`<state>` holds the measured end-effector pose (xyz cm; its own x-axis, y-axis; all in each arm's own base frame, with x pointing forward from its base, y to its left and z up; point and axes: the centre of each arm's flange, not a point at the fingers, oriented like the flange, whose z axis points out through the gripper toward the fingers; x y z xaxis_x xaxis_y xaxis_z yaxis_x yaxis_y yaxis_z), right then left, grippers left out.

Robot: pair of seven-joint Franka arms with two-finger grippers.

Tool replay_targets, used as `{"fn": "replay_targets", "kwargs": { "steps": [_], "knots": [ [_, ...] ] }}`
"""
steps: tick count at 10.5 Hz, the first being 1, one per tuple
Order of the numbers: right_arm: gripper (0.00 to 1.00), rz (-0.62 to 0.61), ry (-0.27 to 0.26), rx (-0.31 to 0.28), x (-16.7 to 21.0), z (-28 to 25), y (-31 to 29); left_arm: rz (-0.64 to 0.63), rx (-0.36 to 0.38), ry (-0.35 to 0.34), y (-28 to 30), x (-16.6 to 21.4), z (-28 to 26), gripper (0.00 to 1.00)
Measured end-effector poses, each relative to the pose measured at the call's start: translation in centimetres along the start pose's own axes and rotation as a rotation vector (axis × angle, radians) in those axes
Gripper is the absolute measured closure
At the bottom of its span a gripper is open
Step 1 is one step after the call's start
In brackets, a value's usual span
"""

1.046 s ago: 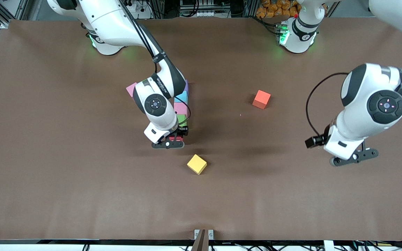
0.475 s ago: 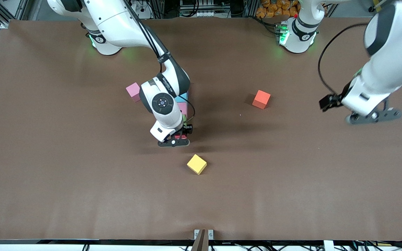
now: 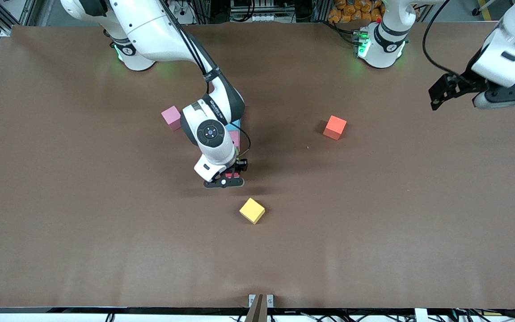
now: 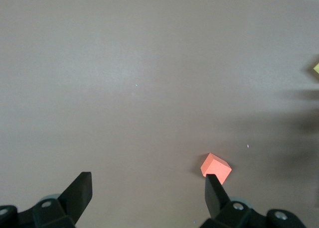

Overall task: Arrange blocks into number 1
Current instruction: 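Place the red cube beside the green cube while the left gripper returns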

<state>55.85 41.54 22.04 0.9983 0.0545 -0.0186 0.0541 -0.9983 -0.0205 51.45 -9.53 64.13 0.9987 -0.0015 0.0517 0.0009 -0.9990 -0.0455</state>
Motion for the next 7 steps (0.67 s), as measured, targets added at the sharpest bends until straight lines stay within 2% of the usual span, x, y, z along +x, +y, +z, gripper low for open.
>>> {"fn": "replay_targets", "kwargs": {
  "steps": [2,4,5,7],
  "knots": [
    [0.30,-0.004,-0.008,-0.007,-0.3,0.6,-0.1,0.088,-0.006,0.003,-0.5,0.8,-0.9,0.00],
    [0.06,-0.008,-0.013,-0.010,-0.6,0.9,-0.3,0.110,-0.023,0.010,-0.5,1.1,-1.8,0.00],
    [0.00,-0.009,-0.013,-0.010,-0.6,0.9,-0.4,0.111,-0.053,0.008,-0.2,1.0,-2.2,0.00],
    [0.00,-0.004,-0.002,-0.006,-0.1,0.1,-0.2,0.114,-0.068,0.009,0.0,1.0,-2.5,0.00]
  ]
}}
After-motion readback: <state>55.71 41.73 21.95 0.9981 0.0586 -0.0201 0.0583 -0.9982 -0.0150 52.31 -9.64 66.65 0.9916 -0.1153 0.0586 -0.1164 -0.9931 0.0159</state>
